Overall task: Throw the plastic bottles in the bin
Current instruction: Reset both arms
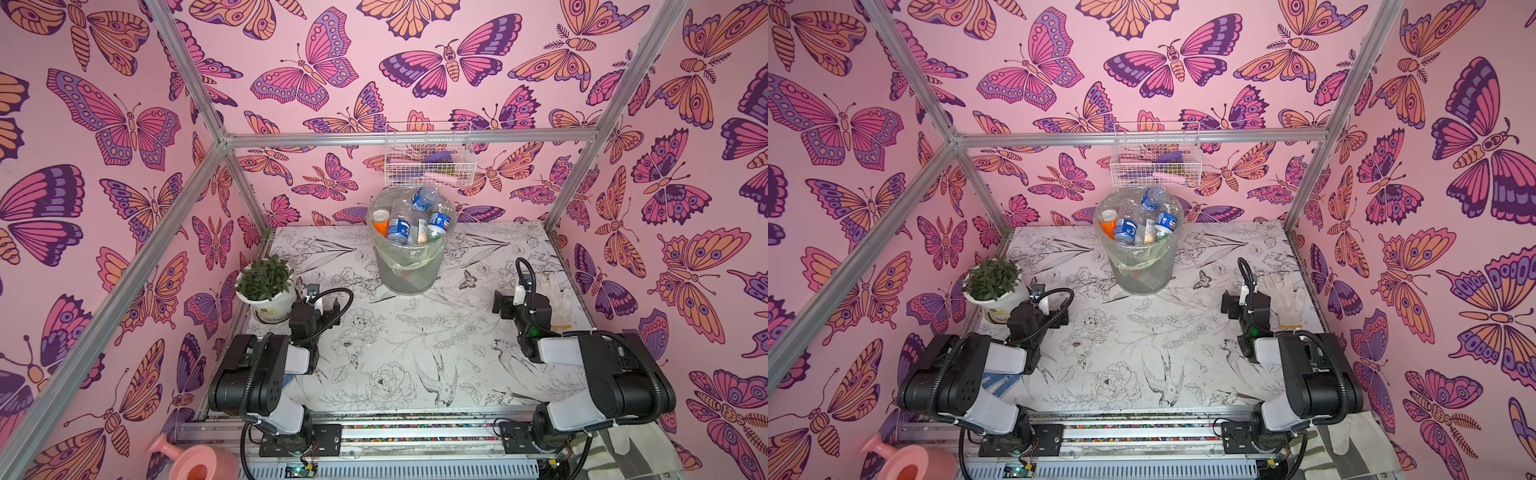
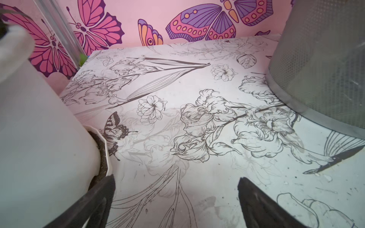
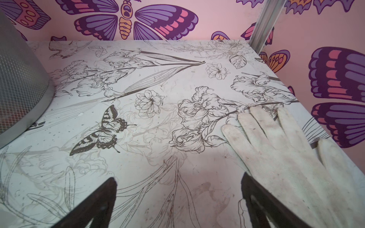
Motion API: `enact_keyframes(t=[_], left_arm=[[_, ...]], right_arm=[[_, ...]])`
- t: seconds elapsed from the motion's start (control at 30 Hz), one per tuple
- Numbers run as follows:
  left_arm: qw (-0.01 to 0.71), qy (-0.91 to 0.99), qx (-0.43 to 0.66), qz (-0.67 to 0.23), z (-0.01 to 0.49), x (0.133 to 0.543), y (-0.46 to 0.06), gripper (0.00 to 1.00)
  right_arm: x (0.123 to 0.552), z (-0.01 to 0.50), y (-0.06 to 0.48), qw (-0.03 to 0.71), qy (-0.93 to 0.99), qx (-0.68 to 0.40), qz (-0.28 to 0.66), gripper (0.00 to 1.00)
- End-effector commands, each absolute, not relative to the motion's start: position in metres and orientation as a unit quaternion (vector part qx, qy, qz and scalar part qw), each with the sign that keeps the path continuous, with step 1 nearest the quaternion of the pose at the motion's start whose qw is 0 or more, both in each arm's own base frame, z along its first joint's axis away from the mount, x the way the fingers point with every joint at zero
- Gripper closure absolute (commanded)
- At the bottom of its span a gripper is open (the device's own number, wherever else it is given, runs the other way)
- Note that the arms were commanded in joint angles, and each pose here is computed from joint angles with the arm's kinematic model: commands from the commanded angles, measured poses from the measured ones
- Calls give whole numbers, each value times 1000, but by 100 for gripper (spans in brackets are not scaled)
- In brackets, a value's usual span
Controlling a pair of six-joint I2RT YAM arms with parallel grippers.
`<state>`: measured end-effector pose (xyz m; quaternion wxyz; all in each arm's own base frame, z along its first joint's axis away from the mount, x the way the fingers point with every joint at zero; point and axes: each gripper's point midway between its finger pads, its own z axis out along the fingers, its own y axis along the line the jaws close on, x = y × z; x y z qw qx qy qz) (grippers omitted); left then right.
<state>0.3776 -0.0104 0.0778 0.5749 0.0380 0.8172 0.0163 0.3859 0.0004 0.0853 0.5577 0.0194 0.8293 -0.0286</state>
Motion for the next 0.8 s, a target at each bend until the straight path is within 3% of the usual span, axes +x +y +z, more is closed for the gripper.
enact_keyframes(t=[0.0,0.1,0.77], left_arm=[[577,816,35,12,84,385,-6,2],[573,819,-6,35,89,393,9,2],[577,816,0,36,90,392,6,2]], right_arm=[[391,96,-3,569,821,27,-36,1],[393,94,-12,561,825,49,-39,1],[393,94,-11,561,826,48,-39,1]])
